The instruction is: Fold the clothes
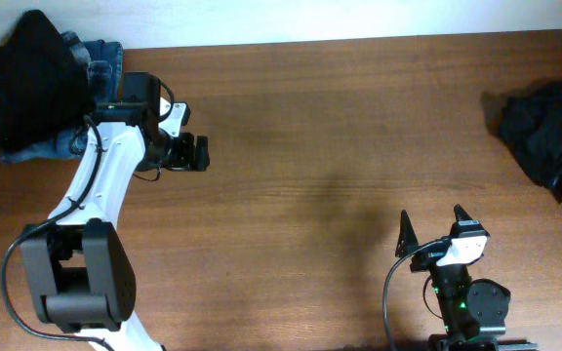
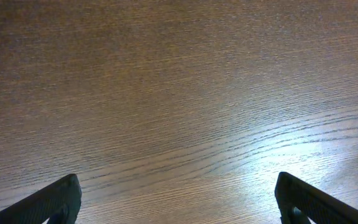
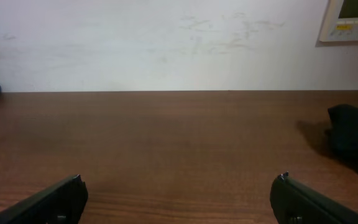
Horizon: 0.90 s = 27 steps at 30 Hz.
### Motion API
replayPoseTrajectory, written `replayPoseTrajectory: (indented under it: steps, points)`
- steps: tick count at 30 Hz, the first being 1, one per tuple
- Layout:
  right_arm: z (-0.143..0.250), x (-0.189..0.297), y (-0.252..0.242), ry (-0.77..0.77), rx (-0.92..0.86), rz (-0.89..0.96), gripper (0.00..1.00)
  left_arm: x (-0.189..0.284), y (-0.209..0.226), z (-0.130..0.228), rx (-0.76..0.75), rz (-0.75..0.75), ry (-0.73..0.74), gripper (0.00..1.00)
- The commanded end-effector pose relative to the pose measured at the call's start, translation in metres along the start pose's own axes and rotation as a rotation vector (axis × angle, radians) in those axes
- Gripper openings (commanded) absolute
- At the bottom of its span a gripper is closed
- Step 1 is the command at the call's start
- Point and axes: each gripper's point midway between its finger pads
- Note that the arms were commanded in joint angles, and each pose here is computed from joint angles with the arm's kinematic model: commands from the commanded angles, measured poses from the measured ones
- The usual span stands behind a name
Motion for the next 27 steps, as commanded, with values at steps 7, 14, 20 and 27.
replayPoseTrajectory:
  steps: [7, 14, 20, 27]
  points:
    - [0.0026, 0.0001, -0.001, 0.006, -0.005, 0.012, 0.99, -0.0027, -0.0019, 0.0016, 0.001, 0.013, 0.009, 0.99]
    - [0.0026, 0.0001, -0.001, 0.006, -0.005, 0.012, 0.99, -0.0027, -0.0019, 0.0017, 0.001, 0.013, 0.009, 0.99]
    - [0.0026, 0.0001, -0.001, 0.006, -0.005, 0.012, 0.99, -0.0027, -0.0019, 0.0016, 0.001, 0.013, 0.009, 0.99]
    - [0.0026, 0.0001, -0.001, 0.006, -0.005, 0.012, 0.99, -0.007, -0.0086, 0.0073, 0.002, 0.039, 0.028, 0.99]
Point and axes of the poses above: each gripper's point midway between its finger pads, its own x axis back along the fingers, its own y axis along the line the jaws close on, z = x × y, and after that the axes turned 11 degrees about x, right-handed
